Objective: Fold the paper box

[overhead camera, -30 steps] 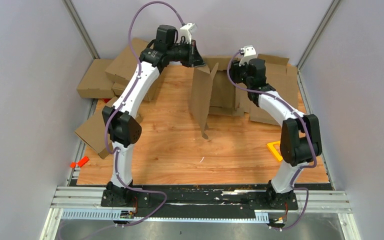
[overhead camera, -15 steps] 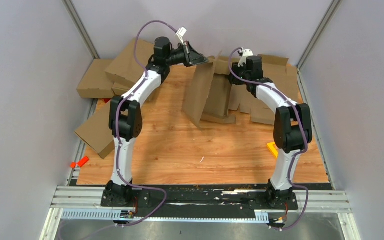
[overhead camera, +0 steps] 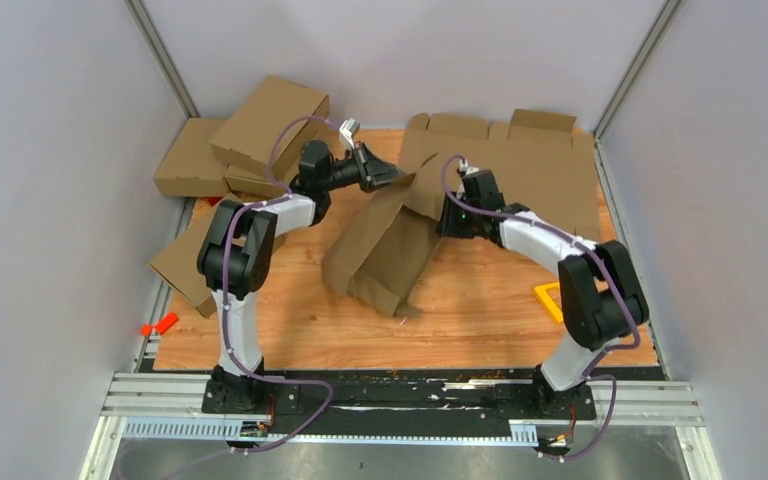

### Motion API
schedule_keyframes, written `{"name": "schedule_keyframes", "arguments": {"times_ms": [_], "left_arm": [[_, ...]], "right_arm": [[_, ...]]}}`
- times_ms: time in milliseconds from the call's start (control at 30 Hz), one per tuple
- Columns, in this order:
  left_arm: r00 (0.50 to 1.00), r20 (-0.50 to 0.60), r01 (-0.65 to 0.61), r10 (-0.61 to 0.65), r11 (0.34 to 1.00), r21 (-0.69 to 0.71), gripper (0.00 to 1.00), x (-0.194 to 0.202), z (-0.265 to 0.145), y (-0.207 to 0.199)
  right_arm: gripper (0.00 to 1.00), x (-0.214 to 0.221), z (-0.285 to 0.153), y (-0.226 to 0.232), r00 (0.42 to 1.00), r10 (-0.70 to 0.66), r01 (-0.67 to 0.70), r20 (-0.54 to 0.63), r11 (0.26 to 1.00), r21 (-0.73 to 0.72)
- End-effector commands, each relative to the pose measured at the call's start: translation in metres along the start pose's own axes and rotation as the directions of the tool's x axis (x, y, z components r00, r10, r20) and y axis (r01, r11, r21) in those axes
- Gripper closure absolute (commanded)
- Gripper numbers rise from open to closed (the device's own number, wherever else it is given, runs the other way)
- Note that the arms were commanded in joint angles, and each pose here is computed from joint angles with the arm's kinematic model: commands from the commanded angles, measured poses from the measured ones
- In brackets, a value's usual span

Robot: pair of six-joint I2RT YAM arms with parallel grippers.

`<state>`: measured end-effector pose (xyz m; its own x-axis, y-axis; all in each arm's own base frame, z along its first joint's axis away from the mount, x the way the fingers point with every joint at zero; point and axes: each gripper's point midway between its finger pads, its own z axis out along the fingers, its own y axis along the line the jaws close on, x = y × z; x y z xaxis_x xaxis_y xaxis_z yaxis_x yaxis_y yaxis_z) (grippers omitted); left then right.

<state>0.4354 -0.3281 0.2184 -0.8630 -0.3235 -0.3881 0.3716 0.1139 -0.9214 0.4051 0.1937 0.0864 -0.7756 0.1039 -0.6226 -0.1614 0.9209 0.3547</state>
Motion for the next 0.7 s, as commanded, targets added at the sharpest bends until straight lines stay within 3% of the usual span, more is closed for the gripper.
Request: {"name": "schedule_keyframes", "arguments": {"times_ms": [0,200,300,500,667], "left_arm": [[0.987,-0.160,0.049,-0.033,0.994,0.096,1.00,0.064,-0.013,-0.035],[0.976,-0.205,0.080,-0.069,0.996,0.046,1.00,0.096,-0.029,-0.030],[0.968,-0.238,0.078,-0.076,0.997,-0.001,0.95,0.100,-0.031,-0.023],[0.954,-0.295,0.022,-0.050,0.995,-0.099,0.86,0.100,-0.028,-0.006],[0.934,-0.356,-0.034,-0.035,0.982,-0.186,0.81,0.099,-0.027,0.013]], "right_arm": [[0.67,0.007,-0.029,0.035,0.988,0.111,-0.106,0.109,0.993,-0.053],[0.51,0.053,-0.053,0.049,0.994,0.093,-0.088,0.063,0.993,-0.079],[0.43,0.067,-0.064,0.044,0.997,0.066,-0.063,0.031,0.994,-0.084],[0.17,0.089,-0.082,0.046,0.999,0.036,-0.039,-0.019,0.988,-0.151],[0.12,0.101,-0.090,0.038,0.998,0.013,-0.024,-0.068,0.986,-0.164]]}}
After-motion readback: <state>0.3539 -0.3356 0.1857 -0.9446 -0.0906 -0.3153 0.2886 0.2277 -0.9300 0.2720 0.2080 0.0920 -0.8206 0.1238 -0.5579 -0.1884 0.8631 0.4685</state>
